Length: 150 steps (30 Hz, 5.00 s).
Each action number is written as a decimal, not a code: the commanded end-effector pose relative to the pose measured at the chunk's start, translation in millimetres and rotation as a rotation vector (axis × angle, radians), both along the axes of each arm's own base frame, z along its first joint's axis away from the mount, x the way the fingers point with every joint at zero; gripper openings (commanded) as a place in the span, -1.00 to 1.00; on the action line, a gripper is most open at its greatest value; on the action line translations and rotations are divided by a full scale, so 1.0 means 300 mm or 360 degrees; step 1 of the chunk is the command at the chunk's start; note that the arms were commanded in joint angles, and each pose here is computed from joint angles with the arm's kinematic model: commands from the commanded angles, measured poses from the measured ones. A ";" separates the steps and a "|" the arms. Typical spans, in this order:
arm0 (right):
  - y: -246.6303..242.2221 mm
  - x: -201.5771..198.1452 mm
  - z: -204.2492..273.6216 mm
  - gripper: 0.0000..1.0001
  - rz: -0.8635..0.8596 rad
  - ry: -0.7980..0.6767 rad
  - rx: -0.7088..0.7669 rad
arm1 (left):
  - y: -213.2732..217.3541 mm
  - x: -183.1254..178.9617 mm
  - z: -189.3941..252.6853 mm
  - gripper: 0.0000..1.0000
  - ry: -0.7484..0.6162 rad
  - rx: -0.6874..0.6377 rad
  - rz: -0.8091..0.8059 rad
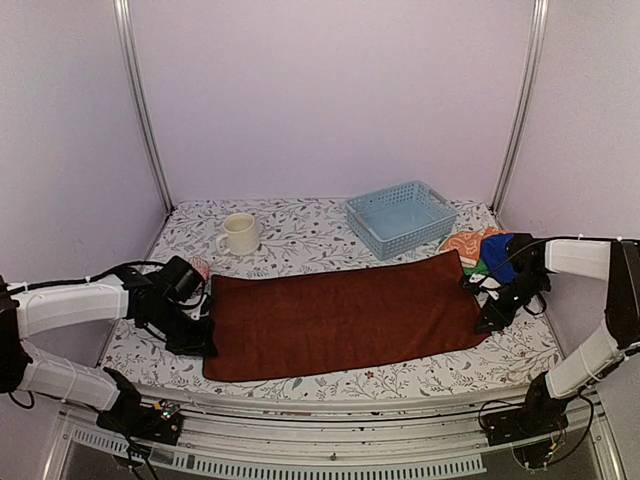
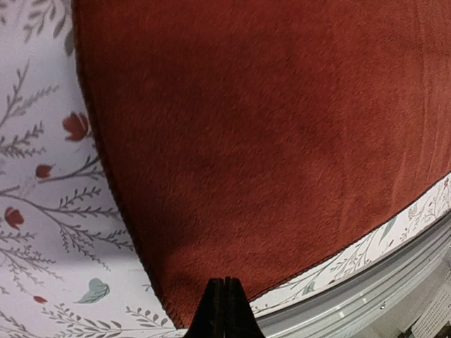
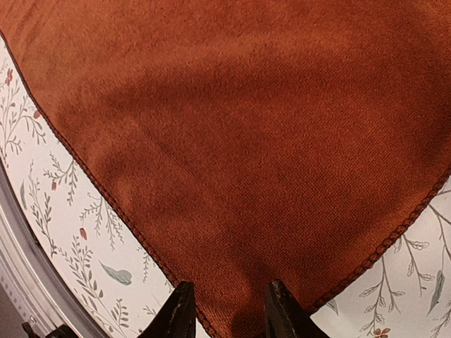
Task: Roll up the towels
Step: Adjust the towel at the center of the board, then pick up the towel from the center of the board, then fold the towel at the center of the board.
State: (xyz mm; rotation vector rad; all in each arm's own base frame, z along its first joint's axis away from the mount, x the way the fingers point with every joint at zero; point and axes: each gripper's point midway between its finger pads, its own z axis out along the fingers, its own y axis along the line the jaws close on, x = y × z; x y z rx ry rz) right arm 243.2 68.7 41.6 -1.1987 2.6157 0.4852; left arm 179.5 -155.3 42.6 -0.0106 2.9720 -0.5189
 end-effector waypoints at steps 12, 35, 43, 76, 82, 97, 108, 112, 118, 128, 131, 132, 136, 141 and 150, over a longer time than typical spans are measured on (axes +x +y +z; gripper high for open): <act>-0.083 -0.187 -0.119 -0.33 0.0169 0.0152 -0.0245 | 0.141 -0.226 -0.159 -1.00 0.0399 0.0450 0.0202; -0.047 -0.277 0.058 -0.30 0.0370 0.0080 -0.0137 | 0.070 -0.230 -0.035 -1.00 0.0241 0.0322 0.0236; 0.007 -0.025 0.261 -0.23 0.0183 -0.0114 0.0052 | 0.046 -0.003 0.161 -0.49 -0.0070 0.0380 0.0119; -0.071 0.499 0.189 -0.12 -0.0134 -0.0172 -0.0071 | 0.056 0.496 0.033 -0.01 -0.0438 0.1260 -0.1130; -0.063 0.507 0.185 -0.12 -0.0140 -0.0172 -0.0051 | 0.069 0.514 0.025 -0.19 -0.0458 0.1324 -0.1127; -0.020 0.564 0.190 -0.08 -0.0243 -0.0100 0.0107 | 0.068 0.548 0.033 -1.00 -0.0496 0.1125 -0.0964; -0.018 0.595 0.142 -0.05 -0.0285 -0.0058 0.0124 | 0.093 0.566 0.059 -1.00 -0.0531 0.1034 -0.0826; -0.015 0.616 0.113 -0.05 -0.0302 -0.0034 0.0135 | 0.086 0.573 0.072 -1.00 -0.0556 0.1008 -0.0802; -0.015 0.645 0.083 -0.21 -0.0307 -0.0035 0.0140 | 0.088 0.591 0.091 -1.00 -0.0591 0.0991 -0.0772; -0.006 0.667 0.119 -0.94 -0.0265 -0.0086 0.0243 | 0.125 0.626 0.094 -1.00 -0.0610 0.0943 -0.0684; -0.049 0.689 0.145 -0.95 -0.0300 -0.0116 0.0295 | 0.152 0.637 0.098 -1.00 -0.0622 0.0908 -0.0620; -0.059 0.694 0.146 -0.94 -0.0305 -0.0116 0.0307 | 0.155 0.642 0.101 -1.00 -0.0634 0.0890 -0.0607; -0.077 0.700 0.151 -0.95 -0.0302 -0.0117 0.0342 | 0.155 0.650 0.104 -1.00 -0.0647 0.0847 -0.0596; -0.080 0.702 0.172 -0.94 -0.0262 -0.0161 0.0379 | 0.151 0.663 0.116 -1.00 -0.0672 0.0842 -0.0593; -0.104 0.749 0.199 -0.94 -0.0212 -0.0275 0.0379 | 0.165 0.692 0.185 -1.00 -0.0769 0.0857 -0.0586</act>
